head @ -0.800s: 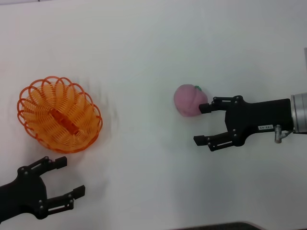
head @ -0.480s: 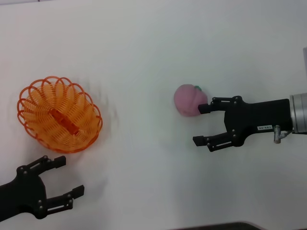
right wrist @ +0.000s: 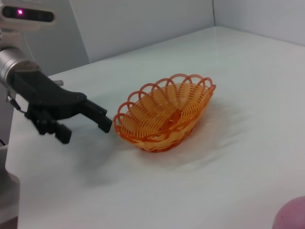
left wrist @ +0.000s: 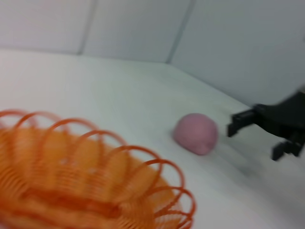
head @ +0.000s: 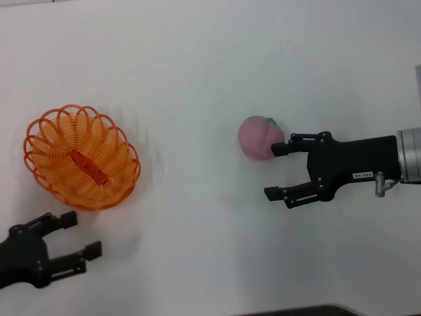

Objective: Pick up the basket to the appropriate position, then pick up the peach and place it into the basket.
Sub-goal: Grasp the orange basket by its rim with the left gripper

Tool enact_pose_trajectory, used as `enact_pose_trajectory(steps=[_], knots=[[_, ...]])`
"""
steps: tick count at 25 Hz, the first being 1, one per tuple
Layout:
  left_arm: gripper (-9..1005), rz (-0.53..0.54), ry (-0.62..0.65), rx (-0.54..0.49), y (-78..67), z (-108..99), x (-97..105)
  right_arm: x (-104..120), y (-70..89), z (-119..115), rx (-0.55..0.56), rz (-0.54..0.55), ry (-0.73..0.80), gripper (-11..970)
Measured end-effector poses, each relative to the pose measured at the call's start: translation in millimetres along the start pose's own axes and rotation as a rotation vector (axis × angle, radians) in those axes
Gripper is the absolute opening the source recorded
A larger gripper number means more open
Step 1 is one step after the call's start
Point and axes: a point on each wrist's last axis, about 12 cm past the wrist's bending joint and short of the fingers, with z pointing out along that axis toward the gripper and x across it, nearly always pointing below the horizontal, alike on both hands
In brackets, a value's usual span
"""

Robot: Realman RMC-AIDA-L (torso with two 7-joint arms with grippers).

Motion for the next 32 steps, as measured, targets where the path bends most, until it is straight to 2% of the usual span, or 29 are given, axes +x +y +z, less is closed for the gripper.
enact_pose_trajectory(steps=[4,7,10,13,19,24,29,32], knots=[[883,-0.200,0.018,-0.041,11.2,-9.8,-12.4,0.0,0.0,0.1,-0.001,0.000,0.001,945],[883,-0.304,0.020,-0.045,18.6,-12.5,-23.5,-0.6,-0.1,-0.2,-0.001,-0.002,0.000,945],[882,-0.361,0.022,-0.049,23.8,-12.8,-31.8,-1.5,-0.2,0.0,-0.004,-0.005,-0.001,946],[881,-0.394,0.028,-0.111,34.0,-15.3,-38.5,-1.8,-0.2,0.1,-0.005,-0.005,-0.001,946],[880,-0.354,0.053,-0.244,57.1,-18.4,-61.2,-4.8,-1.6,2.1,-0.011,-0.010,-0.003,946],[878,-0.274,0.140,-0.316,73.5,-14.3,-93.0,-8.3,-3.2,3.8,-0.016,-0.018,-0.004,946],[877,-0.181,0.276,-0.357,85.9,1.2,-129.2,-9.5,-3.4,5.2,-0.022,-0.021,-0.002,946],[876,-0.109,0.365,-0.363,88.5,14.8,-150.8,-9.8,-3.5,5.4,-0.023,-0.021,-0.001,946]])
